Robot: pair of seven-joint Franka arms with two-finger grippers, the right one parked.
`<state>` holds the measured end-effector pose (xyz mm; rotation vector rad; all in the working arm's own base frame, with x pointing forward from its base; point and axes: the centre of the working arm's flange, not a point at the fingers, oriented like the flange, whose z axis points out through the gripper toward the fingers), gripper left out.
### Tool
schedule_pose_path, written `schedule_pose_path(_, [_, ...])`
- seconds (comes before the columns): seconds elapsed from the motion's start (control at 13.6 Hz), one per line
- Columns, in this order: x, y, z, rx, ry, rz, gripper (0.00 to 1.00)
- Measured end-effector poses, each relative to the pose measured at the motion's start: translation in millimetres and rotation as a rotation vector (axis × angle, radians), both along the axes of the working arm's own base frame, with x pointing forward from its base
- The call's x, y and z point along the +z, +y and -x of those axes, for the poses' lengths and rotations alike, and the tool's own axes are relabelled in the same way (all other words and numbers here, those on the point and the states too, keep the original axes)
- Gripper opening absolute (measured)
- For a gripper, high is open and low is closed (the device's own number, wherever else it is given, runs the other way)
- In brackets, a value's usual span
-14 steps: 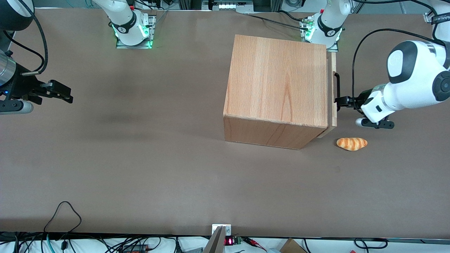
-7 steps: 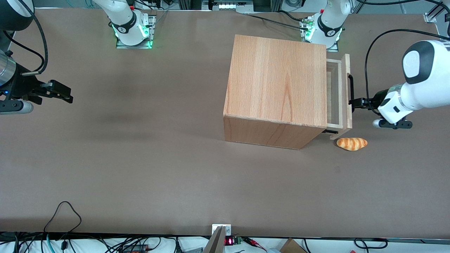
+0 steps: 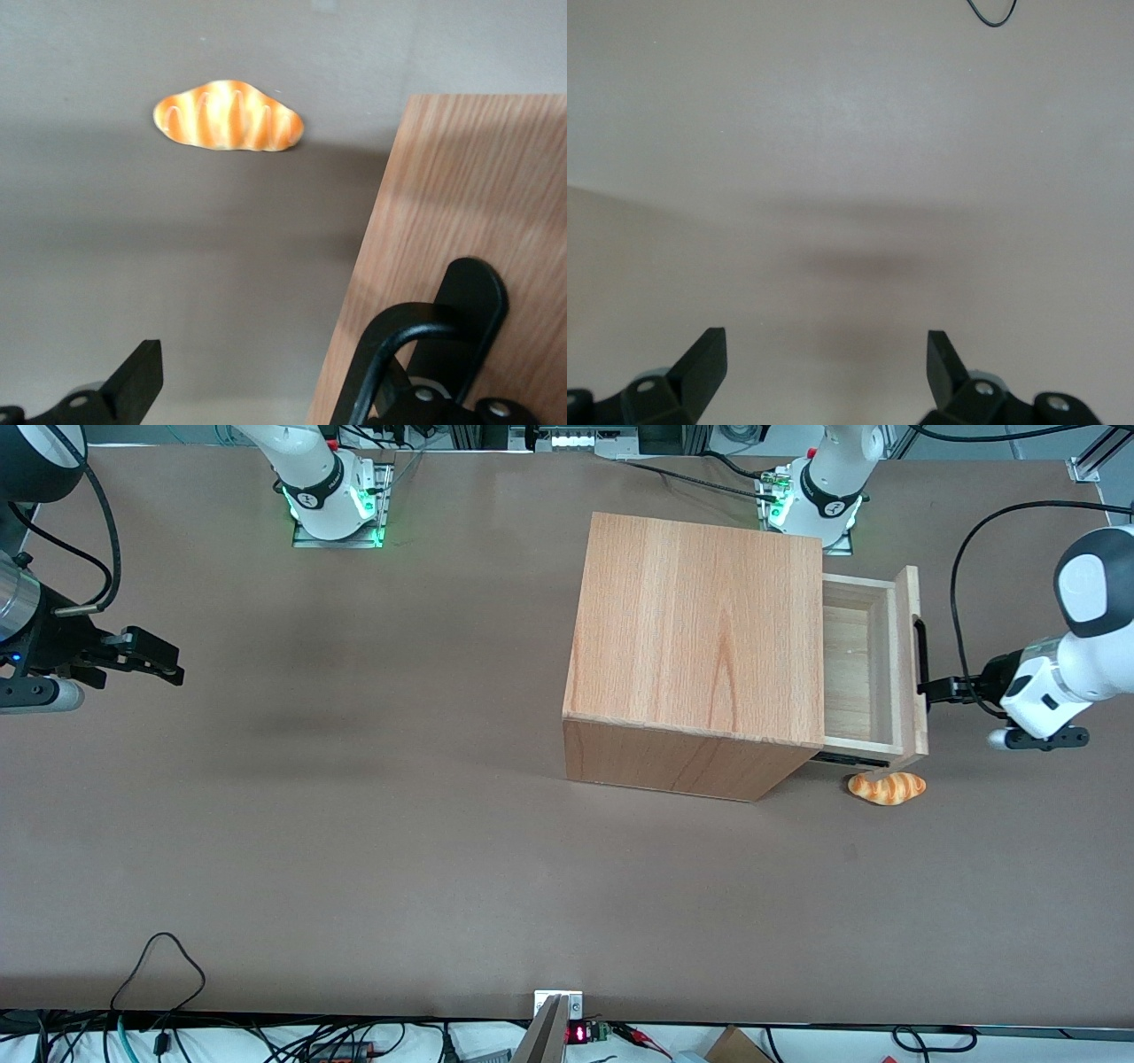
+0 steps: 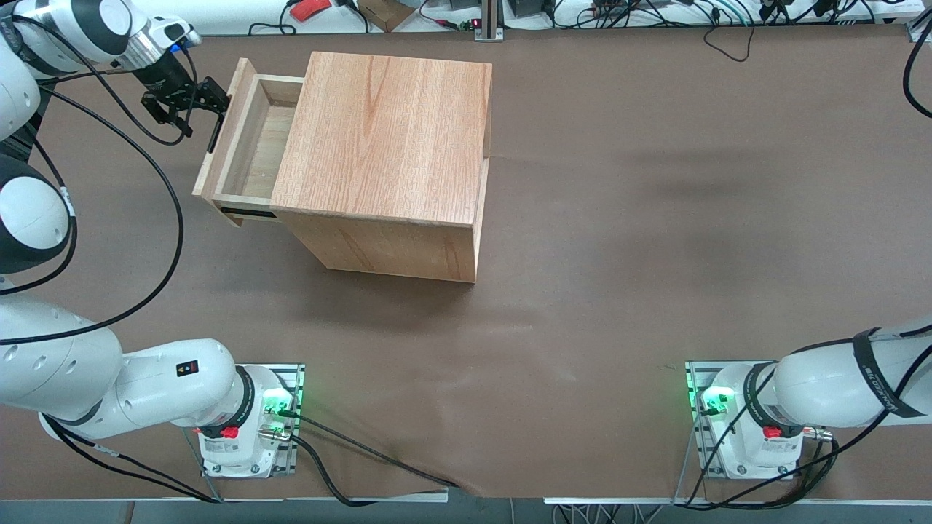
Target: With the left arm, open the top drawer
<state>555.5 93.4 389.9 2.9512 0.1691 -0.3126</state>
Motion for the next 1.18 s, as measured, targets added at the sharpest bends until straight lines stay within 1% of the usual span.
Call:
schedule_pose_path(0.74, [-4, 86, -3, 0.074, -0.03, 0.005, 1.0])
schedule_pose_path(1.03, [-3, 91, -5, 0.077, -0.035, 0.004, 1.0])
schedule_pose_path(1.18, [-2, 91, -6, 0.077, -0.03, 0.006, 1.0])
